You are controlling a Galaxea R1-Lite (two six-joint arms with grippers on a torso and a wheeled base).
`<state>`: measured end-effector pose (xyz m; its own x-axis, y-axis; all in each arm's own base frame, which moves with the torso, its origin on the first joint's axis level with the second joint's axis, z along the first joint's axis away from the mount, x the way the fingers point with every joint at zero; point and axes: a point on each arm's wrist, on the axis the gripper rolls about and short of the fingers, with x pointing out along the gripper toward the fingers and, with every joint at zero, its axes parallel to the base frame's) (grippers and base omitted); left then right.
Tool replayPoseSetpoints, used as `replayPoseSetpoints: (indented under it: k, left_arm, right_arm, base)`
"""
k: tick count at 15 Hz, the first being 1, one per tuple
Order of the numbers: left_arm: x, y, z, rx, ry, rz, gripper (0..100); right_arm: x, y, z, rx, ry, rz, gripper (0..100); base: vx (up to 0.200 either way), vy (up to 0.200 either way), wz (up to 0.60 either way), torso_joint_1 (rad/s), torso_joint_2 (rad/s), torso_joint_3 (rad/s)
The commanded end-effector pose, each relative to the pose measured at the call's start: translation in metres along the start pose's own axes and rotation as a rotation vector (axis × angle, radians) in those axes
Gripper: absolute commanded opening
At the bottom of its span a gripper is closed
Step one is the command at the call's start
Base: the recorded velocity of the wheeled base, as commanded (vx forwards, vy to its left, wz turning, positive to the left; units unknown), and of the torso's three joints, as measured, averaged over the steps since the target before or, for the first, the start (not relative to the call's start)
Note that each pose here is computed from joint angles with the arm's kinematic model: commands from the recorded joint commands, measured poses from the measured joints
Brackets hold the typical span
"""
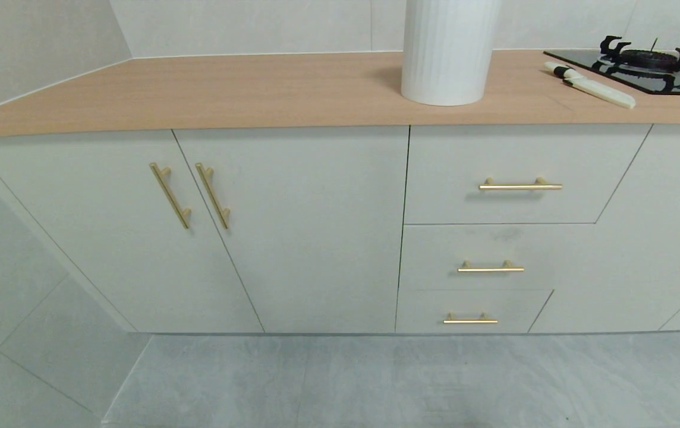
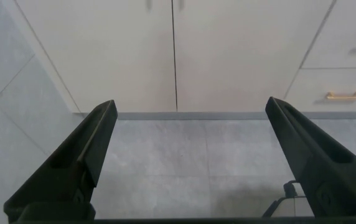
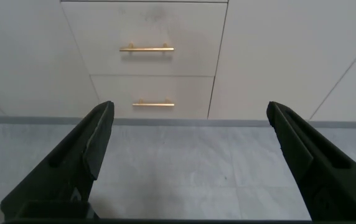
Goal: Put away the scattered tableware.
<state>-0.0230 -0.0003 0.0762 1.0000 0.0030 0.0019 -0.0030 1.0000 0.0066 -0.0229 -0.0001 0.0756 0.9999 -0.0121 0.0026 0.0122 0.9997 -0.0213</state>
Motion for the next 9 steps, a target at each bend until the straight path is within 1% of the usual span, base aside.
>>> replayPoseSetpoints:
  k: [1,9]
  left_arm:
    - [0.0001,0.0000,0.0000,0.000,0.002,0.000,100]
    - [0.0001,0.0000,0.0000,0.000,0.002,0.000,100]
  right_arm:
    - [0.0002,0.0000,0.0000,0.000,0.003,0.000,100]
    - [0.0002,0.0000,0.0000,0.000,0.003,0.000,100]
  base:
    - [0.200,0.000,0.00,-0.002,0.01,-0.002]
    - [0.200,0.000,0.00,0.002,0.00,0.001]
